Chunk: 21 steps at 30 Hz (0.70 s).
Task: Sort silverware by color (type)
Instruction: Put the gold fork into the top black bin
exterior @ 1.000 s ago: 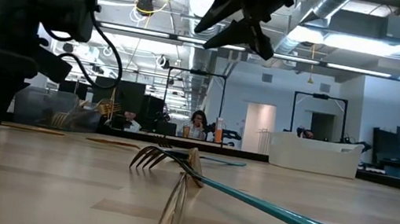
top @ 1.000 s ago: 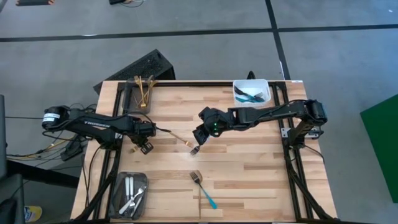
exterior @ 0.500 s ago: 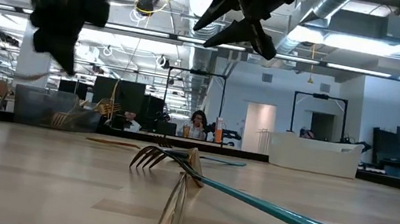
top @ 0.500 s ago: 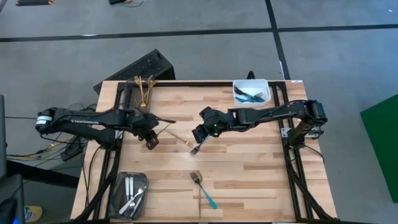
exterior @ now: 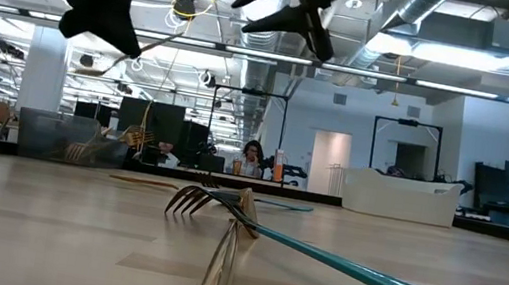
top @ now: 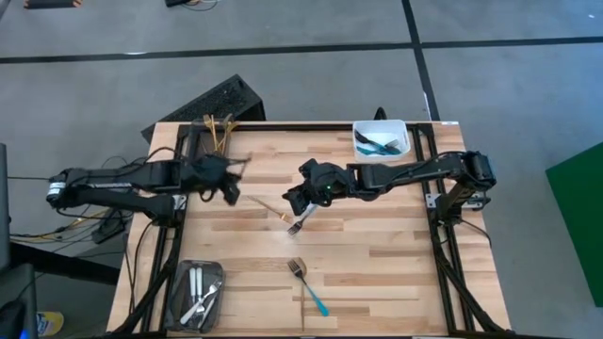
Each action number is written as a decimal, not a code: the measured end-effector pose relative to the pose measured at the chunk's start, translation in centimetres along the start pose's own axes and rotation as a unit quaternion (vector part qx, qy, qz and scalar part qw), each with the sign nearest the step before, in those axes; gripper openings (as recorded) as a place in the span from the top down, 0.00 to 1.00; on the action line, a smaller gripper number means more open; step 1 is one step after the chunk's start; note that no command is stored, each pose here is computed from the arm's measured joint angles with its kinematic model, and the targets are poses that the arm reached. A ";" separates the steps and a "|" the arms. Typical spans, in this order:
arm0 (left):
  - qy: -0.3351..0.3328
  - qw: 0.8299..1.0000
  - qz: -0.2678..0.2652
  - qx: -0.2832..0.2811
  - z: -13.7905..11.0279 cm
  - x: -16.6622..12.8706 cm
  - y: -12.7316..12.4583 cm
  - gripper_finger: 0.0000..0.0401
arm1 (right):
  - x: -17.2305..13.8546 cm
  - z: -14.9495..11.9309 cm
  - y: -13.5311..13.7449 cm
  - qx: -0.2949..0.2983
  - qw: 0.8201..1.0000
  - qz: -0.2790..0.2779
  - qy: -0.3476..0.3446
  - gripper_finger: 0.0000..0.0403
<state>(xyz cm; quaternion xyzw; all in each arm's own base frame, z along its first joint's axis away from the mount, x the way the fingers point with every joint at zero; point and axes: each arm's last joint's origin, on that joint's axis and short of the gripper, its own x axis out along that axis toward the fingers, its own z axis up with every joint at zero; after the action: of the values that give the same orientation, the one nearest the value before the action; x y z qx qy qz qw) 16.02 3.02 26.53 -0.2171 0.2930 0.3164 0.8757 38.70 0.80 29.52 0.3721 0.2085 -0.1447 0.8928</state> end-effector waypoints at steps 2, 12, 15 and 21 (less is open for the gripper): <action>-0.025 0.999 0.040 -0.019 0.6 0.1 0.9 0.99 | 0.0 0.1 -0.1 0.000 1.000 0.001 -0.001 0.59; -0.020 0.973 0.201 -0.115 3.0 2.5 7.5 0.99 | 0.1 0.4 -0.4 -0.040 0.999 0.012 0.015 0.59; -0.002 0.961 0.233 -0.149 3.2 3.3 9.5 0.99 | 0.1 0.6 -0.7 -0.045 0.999 0.008 0.016 0.59; 0.016 0.942 0.269 -0.202 3.5 4.4 12.5 0.98 | 0.2 0.9 -1.6 -0.058 0.998 -0.016 0.027 0.59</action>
<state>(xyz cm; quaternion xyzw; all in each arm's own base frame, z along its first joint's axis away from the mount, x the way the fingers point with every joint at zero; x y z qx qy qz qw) 11.58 15.69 23.76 -0.3078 0.2845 0.5889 0.6910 38.41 -1.02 29.05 0.3201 0.2461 -0.1363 0.9046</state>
